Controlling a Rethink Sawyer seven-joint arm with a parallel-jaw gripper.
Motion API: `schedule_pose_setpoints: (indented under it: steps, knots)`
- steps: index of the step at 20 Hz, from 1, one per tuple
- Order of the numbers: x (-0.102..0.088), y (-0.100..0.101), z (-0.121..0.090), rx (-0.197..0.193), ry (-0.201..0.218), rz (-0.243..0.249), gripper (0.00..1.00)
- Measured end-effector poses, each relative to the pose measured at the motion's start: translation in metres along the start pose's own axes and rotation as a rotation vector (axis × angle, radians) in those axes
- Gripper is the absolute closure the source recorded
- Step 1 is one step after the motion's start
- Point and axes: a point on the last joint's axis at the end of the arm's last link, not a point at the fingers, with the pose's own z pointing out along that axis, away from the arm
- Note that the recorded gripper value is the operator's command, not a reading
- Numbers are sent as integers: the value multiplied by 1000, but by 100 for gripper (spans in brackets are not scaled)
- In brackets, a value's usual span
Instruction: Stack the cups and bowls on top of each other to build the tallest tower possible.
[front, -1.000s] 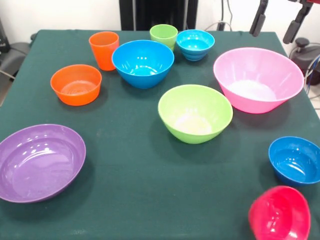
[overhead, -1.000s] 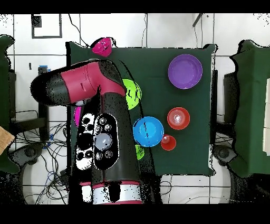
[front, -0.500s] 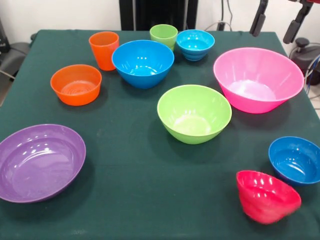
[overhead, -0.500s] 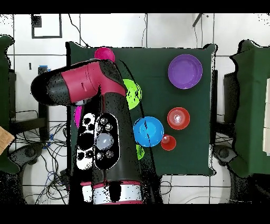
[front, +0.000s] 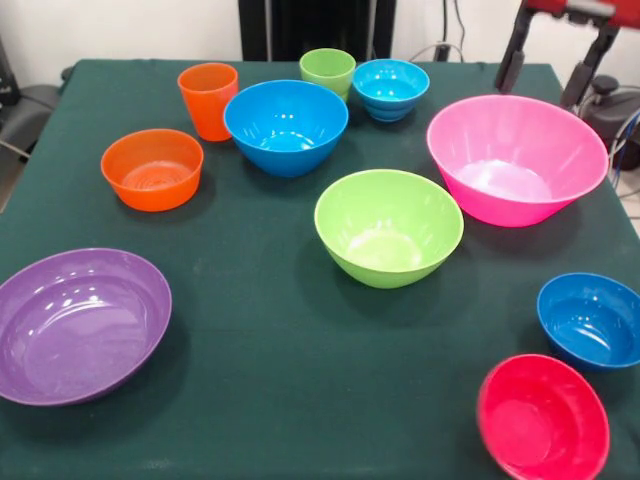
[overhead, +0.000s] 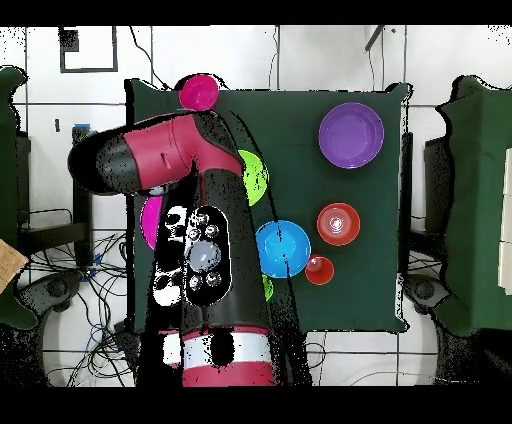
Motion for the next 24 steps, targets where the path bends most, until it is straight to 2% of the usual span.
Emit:
schedule_pose_setpoints:
  steps: [5,7,8,9,12,15,18,24]
  knots:
    - [-7,0,41,-18,-79,-13,0]
    - [-8,0,62,-26,-130,-27,0]
    - [-8,-2,83,-34,-176,-43,0]
    - [-7,-4,93,-36,-195,-49,0]
    - [-1,-7,117,-40,-221,-62,0]
    - [7,-9,136,-38,-216,-69,0]
    - [19,-11,158,-34,-182,-68,0]
    - [24,-28,184,-35,-145,-39,0]
